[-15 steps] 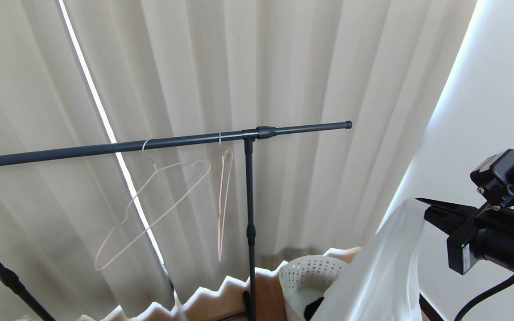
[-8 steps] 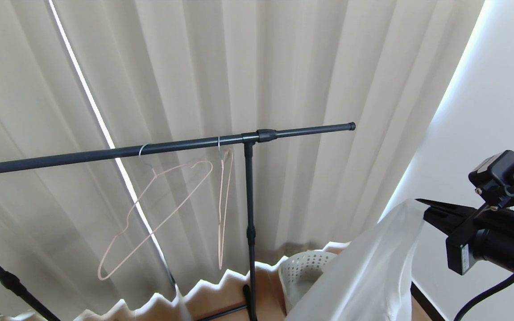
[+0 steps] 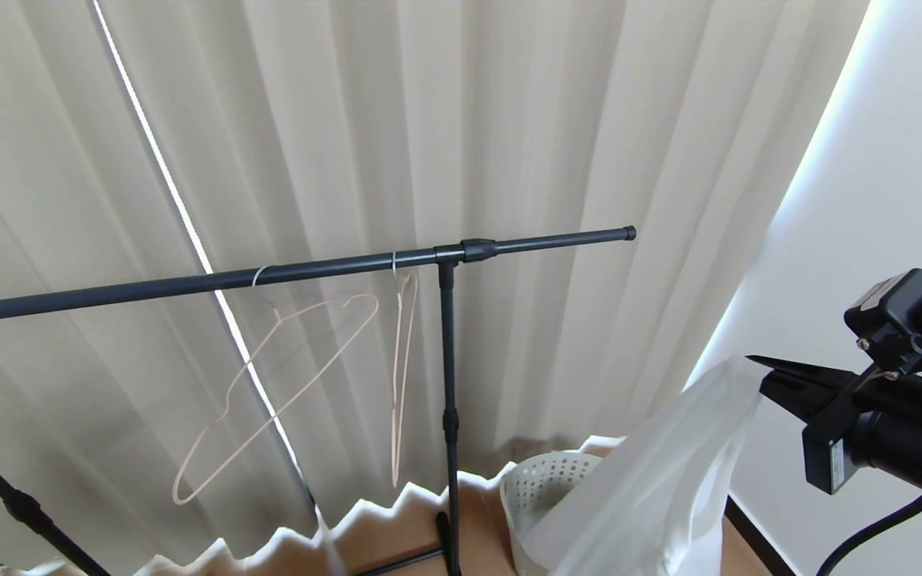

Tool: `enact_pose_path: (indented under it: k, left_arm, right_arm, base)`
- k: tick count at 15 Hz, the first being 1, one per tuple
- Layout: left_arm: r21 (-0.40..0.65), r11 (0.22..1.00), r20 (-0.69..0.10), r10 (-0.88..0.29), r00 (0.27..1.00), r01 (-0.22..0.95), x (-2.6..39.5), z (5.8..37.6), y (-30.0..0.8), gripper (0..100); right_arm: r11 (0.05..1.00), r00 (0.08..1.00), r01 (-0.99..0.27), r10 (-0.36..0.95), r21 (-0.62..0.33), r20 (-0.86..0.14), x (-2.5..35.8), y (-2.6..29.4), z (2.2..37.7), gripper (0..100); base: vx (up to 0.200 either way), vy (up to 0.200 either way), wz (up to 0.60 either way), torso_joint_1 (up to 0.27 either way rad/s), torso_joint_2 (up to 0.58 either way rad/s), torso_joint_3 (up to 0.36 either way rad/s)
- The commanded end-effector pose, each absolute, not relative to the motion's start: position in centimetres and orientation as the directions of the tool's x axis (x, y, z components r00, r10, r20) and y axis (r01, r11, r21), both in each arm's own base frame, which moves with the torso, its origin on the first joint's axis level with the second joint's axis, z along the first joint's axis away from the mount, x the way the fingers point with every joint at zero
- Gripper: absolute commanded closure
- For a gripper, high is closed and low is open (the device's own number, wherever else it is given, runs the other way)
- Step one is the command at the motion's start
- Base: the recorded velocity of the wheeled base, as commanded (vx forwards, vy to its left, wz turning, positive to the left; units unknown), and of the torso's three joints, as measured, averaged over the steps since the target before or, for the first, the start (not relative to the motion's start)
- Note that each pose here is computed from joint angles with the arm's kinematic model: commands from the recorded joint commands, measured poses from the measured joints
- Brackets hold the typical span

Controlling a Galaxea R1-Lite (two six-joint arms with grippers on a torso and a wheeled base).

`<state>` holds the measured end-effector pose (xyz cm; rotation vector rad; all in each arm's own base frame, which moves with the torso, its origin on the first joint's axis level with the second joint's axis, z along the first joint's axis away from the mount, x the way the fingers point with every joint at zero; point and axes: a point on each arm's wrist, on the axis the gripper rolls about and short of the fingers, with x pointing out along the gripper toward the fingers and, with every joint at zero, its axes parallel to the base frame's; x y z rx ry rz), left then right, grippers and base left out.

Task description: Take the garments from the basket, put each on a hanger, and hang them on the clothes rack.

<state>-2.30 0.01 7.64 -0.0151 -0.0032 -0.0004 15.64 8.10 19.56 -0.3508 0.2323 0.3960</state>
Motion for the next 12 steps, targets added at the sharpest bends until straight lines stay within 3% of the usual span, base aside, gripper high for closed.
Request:
enact_pose_path:
  k: [1, 4, 10, 12]
  left_arm:
    - [-0.014, 1.0, 0.003, 0.0, 1.0, 0.0, -2.3, 7.63, 0.01, 0]
    - [-0.015, 1.0, 0.003, 0.0, 1.0, 0.0, -2.3, 7.63, 0.01, 0]
    - [-0.017, 1.0, 0.003, 0.0, 1.0, 0.0, -2.3, 7.63, 0.01, 0]
    - [-0.017, 1.0, 0.003, 0.0, 1.0, 0.0, -2.3, 7.63, 0.01, 0]
  right_arm:
    - [0.864, 0.898, -0.414, 0.338, -0.287, -0.281, 15.56, 8.08, 19.68, 100]
    - [0.866, 0.903, -0.409, 0.339, -0.288, -0.264, 15.24, 7.87, 19.96, 100]
    - [0.867, 0.904, -0.407, 0.339, -0.287, -0.259, 15.13, 7.82, 20.06, 100]
    - [0.867, 0.904, -0.407, 0.339, -0.287, -0.259, 15.13, 7.82, 20.06, 100]
  base:
    - [0.0, 0.0, 0.6, 0.017, 0.0, 0.002]
    - [0.0, 0.0, 0.6, 0.004, 0.0, 0.002]
    - [-0.2, 0.0, 0.0, 0.004, 0.0, -0.002]
    - [0.0, 0.2, 0.0, 0.0, 0.0, 0.0]
